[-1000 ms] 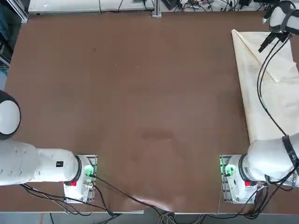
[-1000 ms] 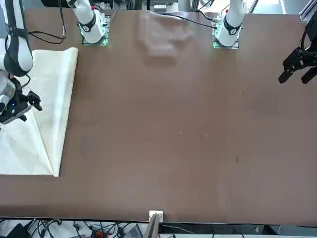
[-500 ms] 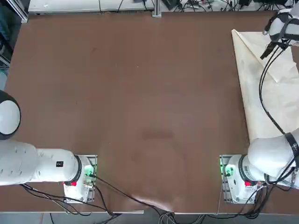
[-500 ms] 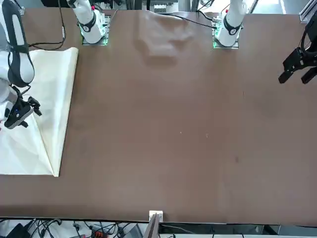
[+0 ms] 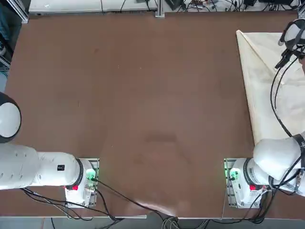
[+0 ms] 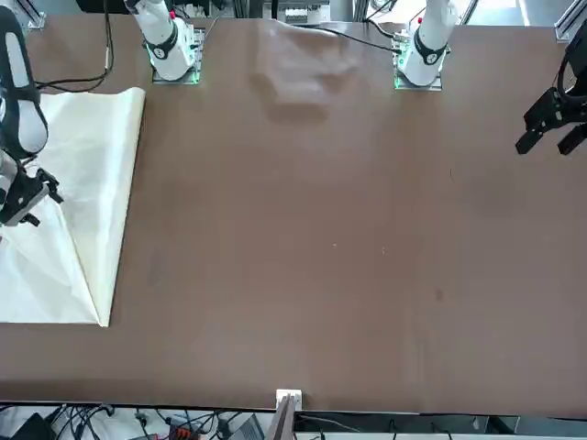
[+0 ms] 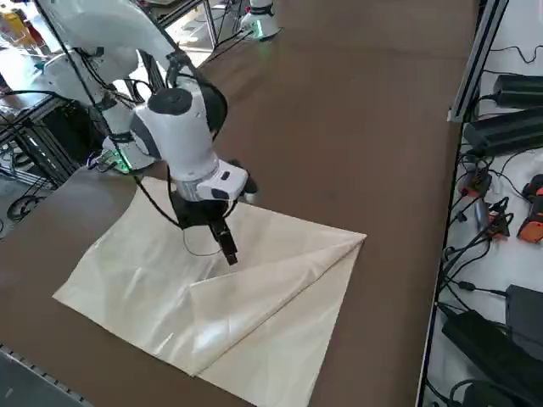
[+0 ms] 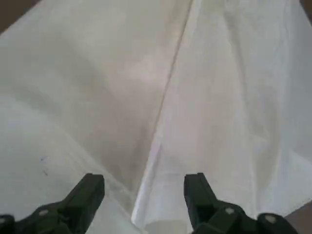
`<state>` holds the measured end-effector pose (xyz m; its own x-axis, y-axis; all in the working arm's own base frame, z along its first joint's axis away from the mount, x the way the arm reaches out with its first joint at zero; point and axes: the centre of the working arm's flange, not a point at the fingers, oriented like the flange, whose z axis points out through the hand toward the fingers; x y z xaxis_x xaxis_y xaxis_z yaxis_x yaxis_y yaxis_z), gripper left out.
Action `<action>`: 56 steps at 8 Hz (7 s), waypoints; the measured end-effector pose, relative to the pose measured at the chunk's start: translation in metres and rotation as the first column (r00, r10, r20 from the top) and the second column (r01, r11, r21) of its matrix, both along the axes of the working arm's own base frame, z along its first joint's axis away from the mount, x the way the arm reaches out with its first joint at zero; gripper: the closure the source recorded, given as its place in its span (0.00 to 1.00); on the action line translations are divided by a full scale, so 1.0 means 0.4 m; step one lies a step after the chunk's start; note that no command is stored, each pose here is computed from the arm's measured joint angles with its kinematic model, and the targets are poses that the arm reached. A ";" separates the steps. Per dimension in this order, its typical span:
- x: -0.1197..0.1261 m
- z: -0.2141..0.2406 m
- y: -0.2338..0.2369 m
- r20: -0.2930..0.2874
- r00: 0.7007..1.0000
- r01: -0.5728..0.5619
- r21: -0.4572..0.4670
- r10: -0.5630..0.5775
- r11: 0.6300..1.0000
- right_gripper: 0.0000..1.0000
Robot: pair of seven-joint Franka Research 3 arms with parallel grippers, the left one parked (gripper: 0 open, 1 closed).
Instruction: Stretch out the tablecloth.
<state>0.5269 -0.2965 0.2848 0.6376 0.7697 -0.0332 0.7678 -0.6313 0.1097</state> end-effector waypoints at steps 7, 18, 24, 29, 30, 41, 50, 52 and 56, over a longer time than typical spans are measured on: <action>-0.057 -0.213 -0.058 0.043 0.999 -0.031 -0.008 0.032 0.999 0.00; -0.058 -0.233 -0.058 0.048 0.998 -0.035 -0.009 0.036 0.999 0.14; -0.054 -0.225 -0.062 0.054 0.998 -0.034 -0.013 0.035 0.999 0.92; -0.043 -0.212 -0.068 0.067 0.997 -0.025 -0.019 0.027 0.999 0.98; -0.035 -0.200 -0.070 0.075 0.997 -0.009 -0.019 0.010 1.000 0.98; 0.036 -0.112 0.189 -0.102 0.975 0.212 0.182 -0.196 0.960 0.98; 0.119 -0.076 0.606 -0.218 0.920 0.375 0.248 -0.325 0.893 0.98; 0.134 -0.078 0.712 -0.237 0.912 0.392 0.263 -0.334 0.882 0.98; 0.179 -0.092 0.910 -0.265 0.884 0.451 0.263 -0.386 0.853 0.98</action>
